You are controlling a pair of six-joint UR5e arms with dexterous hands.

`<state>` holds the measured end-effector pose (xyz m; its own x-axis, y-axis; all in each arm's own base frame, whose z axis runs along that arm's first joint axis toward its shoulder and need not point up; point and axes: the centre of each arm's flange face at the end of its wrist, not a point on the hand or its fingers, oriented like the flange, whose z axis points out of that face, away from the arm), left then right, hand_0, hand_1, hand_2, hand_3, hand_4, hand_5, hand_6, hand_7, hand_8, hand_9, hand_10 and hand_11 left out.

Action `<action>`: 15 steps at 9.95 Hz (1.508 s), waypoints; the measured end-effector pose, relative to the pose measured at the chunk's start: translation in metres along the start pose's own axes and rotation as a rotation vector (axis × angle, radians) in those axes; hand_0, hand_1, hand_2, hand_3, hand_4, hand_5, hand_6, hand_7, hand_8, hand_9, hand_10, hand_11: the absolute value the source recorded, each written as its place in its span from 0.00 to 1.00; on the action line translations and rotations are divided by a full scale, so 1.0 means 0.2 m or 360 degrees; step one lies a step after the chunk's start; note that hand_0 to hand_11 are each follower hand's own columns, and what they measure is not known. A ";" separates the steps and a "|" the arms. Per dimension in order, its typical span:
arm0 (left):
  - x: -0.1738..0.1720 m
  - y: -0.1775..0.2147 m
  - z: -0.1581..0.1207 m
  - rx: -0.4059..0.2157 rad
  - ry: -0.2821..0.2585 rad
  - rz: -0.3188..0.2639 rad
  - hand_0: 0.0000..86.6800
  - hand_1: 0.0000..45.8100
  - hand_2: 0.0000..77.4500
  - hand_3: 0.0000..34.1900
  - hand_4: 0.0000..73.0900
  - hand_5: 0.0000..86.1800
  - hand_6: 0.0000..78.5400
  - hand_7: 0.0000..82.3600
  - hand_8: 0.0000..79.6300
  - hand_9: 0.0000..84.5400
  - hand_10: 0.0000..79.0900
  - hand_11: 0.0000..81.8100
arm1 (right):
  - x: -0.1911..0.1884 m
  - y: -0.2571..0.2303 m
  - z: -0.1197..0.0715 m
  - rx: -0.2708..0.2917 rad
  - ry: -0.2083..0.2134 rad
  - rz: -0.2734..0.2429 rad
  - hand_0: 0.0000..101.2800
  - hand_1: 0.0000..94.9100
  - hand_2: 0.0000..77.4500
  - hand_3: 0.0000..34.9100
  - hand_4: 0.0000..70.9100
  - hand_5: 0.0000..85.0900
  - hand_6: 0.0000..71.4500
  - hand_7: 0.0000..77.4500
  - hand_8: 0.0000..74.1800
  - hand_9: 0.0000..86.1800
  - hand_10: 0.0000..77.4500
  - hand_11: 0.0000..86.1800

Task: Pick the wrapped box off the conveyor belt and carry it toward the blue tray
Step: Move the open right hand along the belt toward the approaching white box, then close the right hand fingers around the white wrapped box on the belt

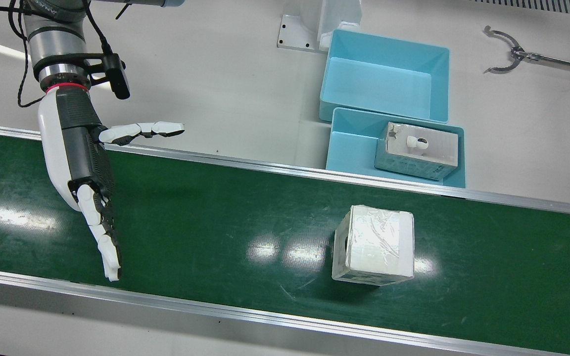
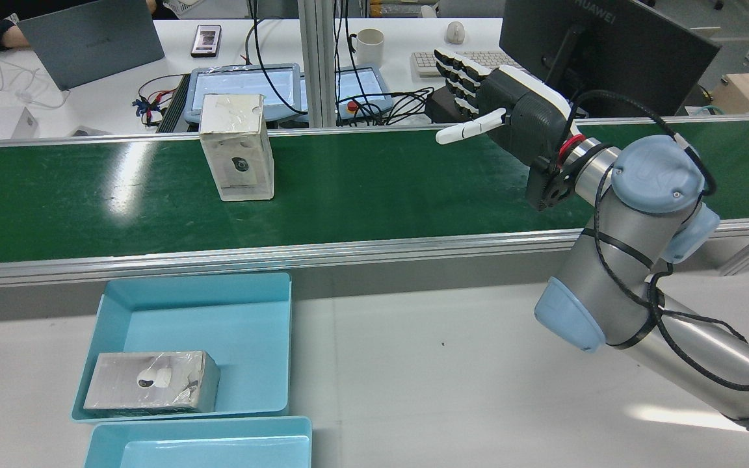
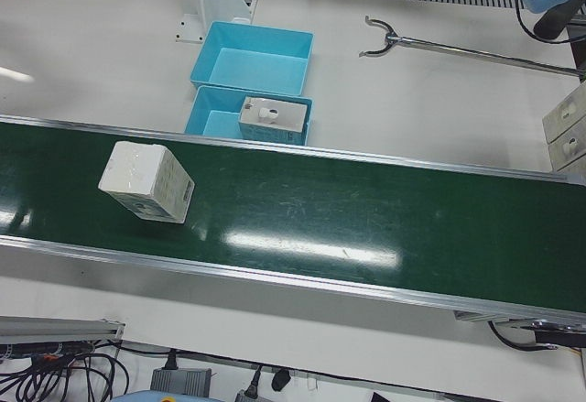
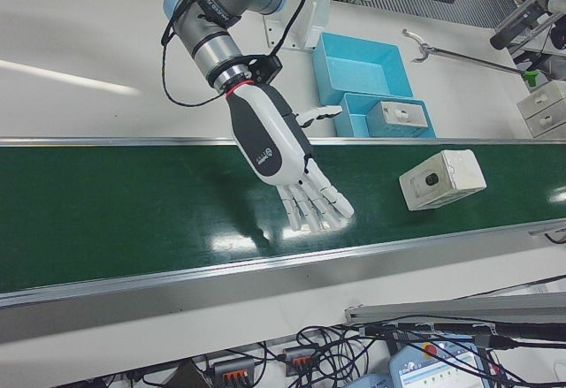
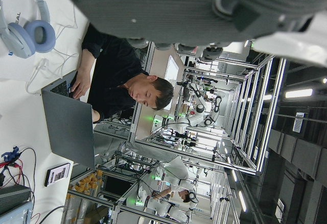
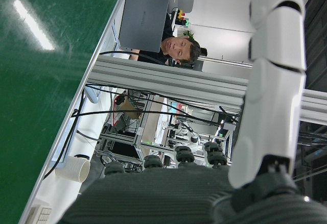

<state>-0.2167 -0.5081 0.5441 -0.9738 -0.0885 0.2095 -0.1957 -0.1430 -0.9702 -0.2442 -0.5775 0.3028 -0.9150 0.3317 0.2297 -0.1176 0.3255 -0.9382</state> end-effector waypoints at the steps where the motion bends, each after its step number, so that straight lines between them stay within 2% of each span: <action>1: 0.00 0.00 0.00 0.0000 0.0000 0.0000 0.00 0.00 0.01 0.00 0.00 0.01 0.00 0.01 0.00 0.00 0.01 0.00 | 0.01 0.00 0.01 0.0001 -0.0001 0.0000 0.46 0.14 0.14 0.43 0.00 0.07 0.00 0.01 0.00 0.02 0.00 0.01; 6: 0.00 0.00 0.00 0.0000 0.0000 0.0000 0.00 0.00 0.01 0.00 0.00 0.01 0.00 0.00 0.00 0.00 0.00 0.00 | 0.06 0.02 0.09 -0.0021 -0.0014 0.0008 0.46 0.14 0.16 0.39 0.00 0.07 0.00 0.01 0.00 0.02 0.00 0.01; 9: 0.00 0.00 0.00 0.0000 0.0000 0.0000 0.00 0.00 0.01 0.00 0.00 0.01 0.00 0.00 0.00 0.00 0.01 0.00 | 0.09 0.03 0.11 -0.0025 -0.0014 0.0011 0.46 0.14 0.19 0.36 0.02 0.10 0.00 0.01 0.00 0.01 0.00 0.01; 11: 0.00 0.00 0.00 0.0000 0.0000 0.0000 0.00 0.00 0.01 0.00 0.00 0.01 0.00 0.01 0.00 0.00 0.00 0.00 | 0.10 0.04 0.11 -0.0027 -0.0010 0.0012 0.46 0.16 0.19 0.36 0.02 0.07 0.00 0.01 0.00 0.01 0.00 0.01; 15: 0.00 0.00 0.00 0.0000 0.0000 0.0000 0.00 0.00 0.01 0.00 0.00 0.01 0.00 0.01 0.00 0.00 0.01 0.00 | 0.14 0.01 0.13 -0.0012 0.0006 0.0006 0.46 0.16 0.18 0.36 0.02 0.08 0.00 0.01 0.00 0.02 0.00 0.01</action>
<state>-0.2167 -0.5081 0.5441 -0.9738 -0.0885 0.2095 -0.1958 -0.1430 -0.9702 -0.2800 -0.5908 0.3012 -0.9140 0.3362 0.2272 -0.1113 0.3307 -0.9371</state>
